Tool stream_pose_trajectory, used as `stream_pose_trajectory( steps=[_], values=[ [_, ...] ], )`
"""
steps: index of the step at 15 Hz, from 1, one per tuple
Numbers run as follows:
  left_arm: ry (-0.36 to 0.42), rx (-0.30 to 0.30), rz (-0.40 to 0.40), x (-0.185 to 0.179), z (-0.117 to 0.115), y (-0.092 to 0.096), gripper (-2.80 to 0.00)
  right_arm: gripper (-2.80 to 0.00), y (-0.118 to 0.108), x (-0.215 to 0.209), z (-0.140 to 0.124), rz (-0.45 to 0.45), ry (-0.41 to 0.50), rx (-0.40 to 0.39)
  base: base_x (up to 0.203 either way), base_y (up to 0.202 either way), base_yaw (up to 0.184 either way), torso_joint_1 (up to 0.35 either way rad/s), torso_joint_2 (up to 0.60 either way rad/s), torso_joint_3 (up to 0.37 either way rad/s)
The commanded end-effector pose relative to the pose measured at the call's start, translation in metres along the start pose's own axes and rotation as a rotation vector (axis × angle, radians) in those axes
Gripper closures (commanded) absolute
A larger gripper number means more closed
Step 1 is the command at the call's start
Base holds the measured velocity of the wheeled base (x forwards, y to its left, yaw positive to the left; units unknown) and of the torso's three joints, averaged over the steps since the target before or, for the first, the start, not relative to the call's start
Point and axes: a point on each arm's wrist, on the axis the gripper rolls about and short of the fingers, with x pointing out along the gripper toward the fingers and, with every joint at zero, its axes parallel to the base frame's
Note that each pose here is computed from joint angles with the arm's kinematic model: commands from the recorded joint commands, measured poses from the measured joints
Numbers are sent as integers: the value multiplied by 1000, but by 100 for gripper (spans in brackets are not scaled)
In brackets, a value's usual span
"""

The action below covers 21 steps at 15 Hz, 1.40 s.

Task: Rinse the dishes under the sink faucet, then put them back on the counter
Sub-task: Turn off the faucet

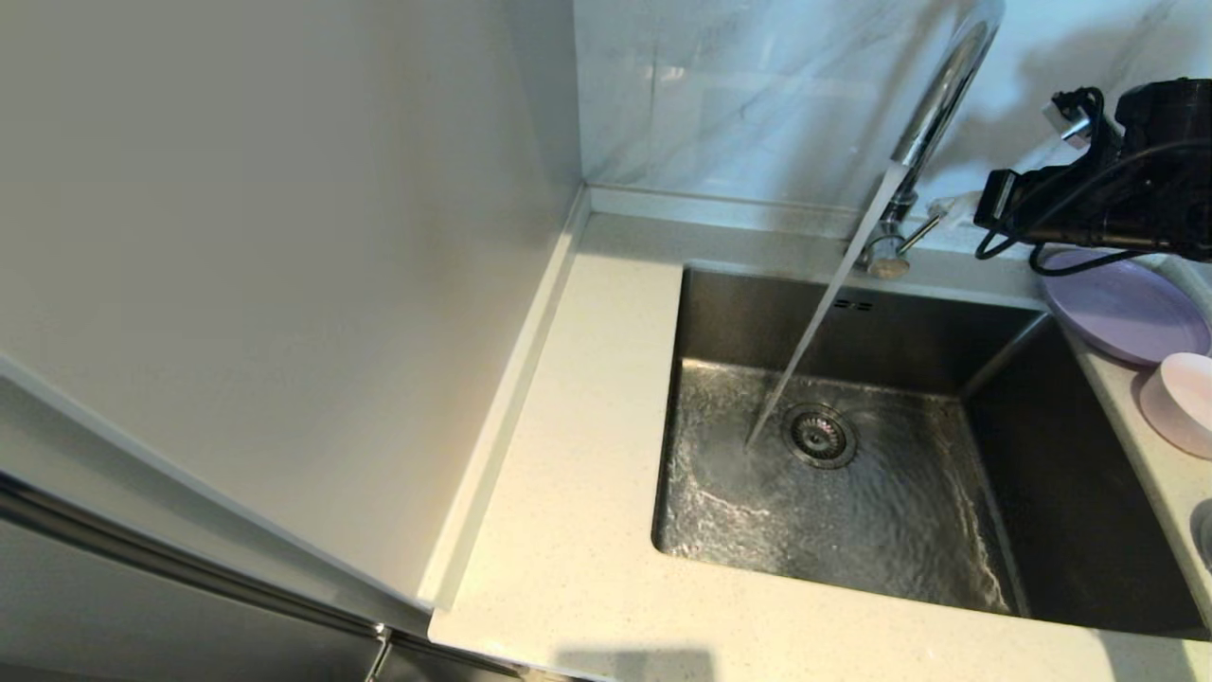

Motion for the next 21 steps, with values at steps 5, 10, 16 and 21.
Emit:
stream_pose_trajectory(
  steps=[5,10,16,21],
  values=[
    [0,0,1,0,0,0,0,0,-1,-2,4,-18,-26,-42,0,0,0,0,0,0],
    [0,0,1,0,0,0,0,0,-12,-6,3,-69,-26,-62,0,0,0,0,0,0],
    [0,0,1,0,0,0,0,0,-25,-15,-12,-118,112,-37,0,0,0,0,0,0],
    [0,0,1,0,0,0,0,0,-30,-36,-17,69,235,127,0,0,0,0,0,0]
  ],
)
